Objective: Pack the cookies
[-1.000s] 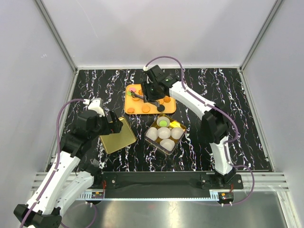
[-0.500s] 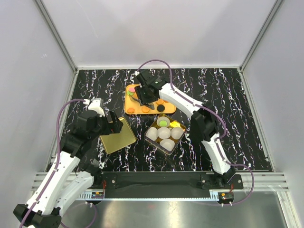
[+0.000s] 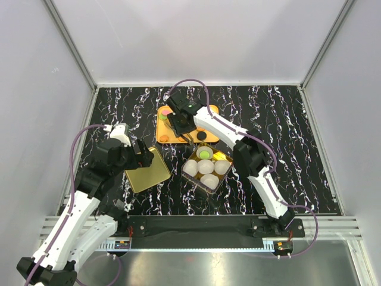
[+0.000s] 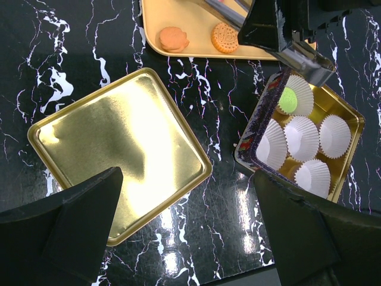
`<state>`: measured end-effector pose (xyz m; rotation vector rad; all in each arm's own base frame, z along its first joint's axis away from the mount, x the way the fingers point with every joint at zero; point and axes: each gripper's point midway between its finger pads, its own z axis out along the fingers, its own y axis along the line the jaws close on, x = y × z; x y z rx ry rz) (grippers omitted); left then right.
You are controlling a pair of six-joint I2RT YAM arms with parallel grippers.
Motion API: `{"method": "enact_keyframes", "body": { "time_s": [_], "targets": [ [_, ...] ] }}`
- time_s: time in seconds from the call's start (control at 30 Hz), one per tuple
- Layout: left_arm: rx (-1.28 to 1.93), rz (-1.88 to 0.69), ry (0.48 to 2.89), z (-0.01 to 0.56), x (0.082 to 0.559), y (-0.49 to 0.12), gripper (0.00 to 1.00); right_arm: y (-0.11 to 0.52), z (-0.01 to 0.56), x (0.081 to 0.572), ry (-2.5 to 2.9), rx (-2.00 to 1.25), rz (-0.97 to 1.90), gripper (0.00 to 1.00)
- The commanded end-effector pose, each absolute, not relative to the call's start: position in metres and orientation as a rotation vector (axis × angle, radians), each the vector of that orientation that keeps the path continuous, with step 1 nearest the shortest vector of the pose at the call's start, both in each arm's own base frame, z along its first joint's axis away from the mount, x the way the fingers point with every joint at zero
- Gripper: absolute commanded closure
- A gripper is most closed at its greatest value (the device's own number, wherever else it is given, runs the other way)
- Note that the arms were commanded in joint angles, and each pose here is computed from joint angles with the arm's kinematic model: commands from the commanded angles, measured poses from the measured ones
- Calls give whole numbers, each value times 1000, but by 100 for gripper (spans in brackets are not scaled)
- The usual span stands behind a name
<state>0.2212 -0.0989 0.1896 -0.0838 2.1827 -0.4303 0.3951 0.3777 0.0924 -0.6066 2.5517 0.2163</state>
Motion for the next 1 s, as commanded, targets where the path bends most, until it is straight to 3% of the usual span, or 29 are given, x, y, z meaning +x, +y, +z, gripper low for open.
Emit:
{"method": "enact_keyframes", "body": {
  "time_s": [0.0, 0.27, 0.97],
  "targets": [
    [-96, -425, 2156, 194, 222, -97, 1, 382, 110, 400, 2498, -618, 189, 45],
    [-96, -426, 2153, 195, 222, -97, 1, 381, 126, 397, 2482, -621, 211, 54],
    [-95, -429, 2139, 198, 221, -97, 1, 370, 210, 386, 2357, -574, 303, 55]
  ]
}}
